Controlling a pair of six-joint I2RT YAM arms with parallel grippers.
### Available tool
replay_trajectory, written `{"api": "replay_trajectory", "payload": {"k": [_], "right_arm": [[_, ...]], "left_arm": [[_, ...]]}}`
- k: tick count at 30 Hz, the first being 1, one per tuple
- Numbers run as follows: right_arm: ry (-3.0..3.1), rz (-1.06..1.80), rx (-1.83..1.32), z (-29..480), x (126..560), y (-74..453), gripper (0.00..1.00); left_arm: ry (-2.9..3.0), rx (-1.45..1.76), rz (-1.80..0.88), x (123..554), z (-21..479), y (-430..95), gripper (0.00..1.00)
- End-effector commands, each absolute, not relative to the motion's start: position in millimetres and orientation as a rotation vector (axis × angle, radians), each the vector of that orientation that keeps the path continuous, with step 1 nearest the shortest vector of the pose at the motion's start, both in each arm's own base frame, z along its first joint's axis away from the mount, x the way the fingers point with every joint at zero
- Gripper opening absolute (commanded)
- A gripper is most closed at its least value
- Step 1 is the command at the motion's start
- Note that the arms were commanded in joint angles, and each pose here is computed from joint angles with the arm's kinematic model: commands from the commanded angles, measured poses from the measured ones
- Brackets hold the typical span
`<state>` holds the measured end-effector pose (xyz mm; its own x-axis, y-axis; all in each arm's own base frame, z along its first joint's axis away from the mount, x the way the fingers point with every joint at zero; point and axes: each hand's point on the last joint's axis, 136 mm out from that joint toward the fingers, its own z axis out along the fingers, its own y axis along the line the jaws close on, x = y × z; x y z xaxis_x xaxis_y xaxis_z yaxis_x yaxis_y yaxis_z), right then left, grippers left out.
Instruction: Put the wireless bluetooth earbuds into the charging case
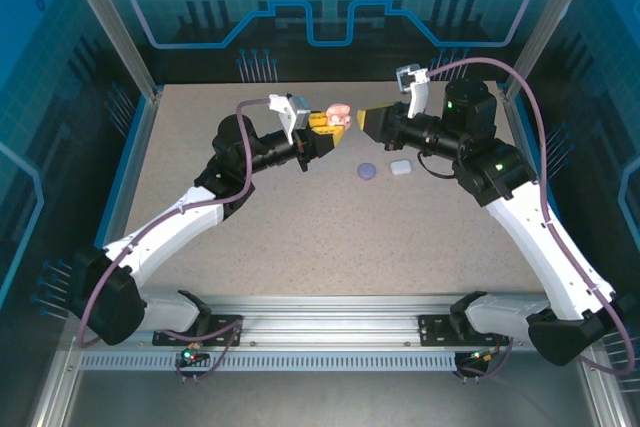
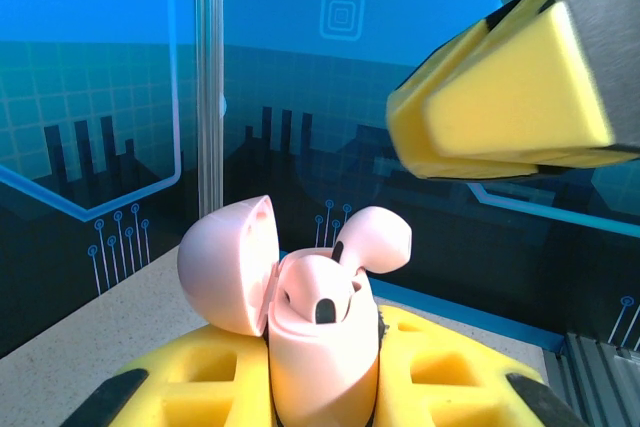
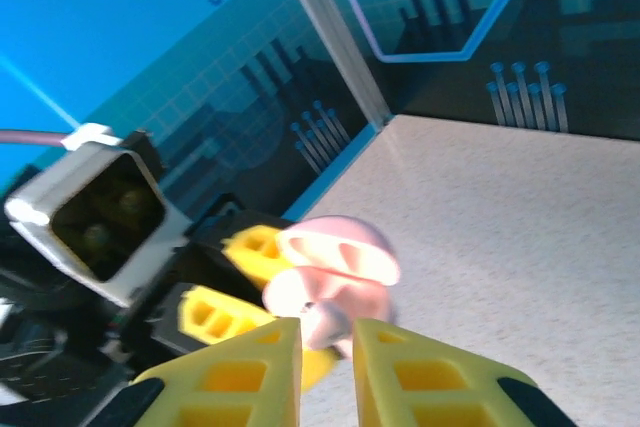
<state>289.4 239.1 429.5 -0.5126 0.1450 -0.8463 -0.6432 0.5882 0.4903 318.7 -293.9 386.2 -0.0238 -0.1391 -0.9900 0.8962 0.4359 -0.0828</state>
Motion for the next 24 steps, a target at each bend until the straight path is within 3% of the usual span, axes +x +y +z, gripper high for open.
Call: {"api": "replay_trajectory", "payload": {"k": [1,9,24], "right_arm": [[1.867,1.163,-0.450,441.8,271.1,258.6,0.18],[1.868,1.216,-0.523,442.8,256.5,283.8,0.15],[1.944,1.074,-0.431,417.4,288.5,260.6,0.12]], "left_arm": [[1.268,0.759,-0.949,315.6,402.4,-295.0,0.00],[1.269,0.755,-0.944,316.1,403.5,-294.3,0.00],[1.246,0.762,-0.939,310.5,411.2,-291.8,0.00]]}}
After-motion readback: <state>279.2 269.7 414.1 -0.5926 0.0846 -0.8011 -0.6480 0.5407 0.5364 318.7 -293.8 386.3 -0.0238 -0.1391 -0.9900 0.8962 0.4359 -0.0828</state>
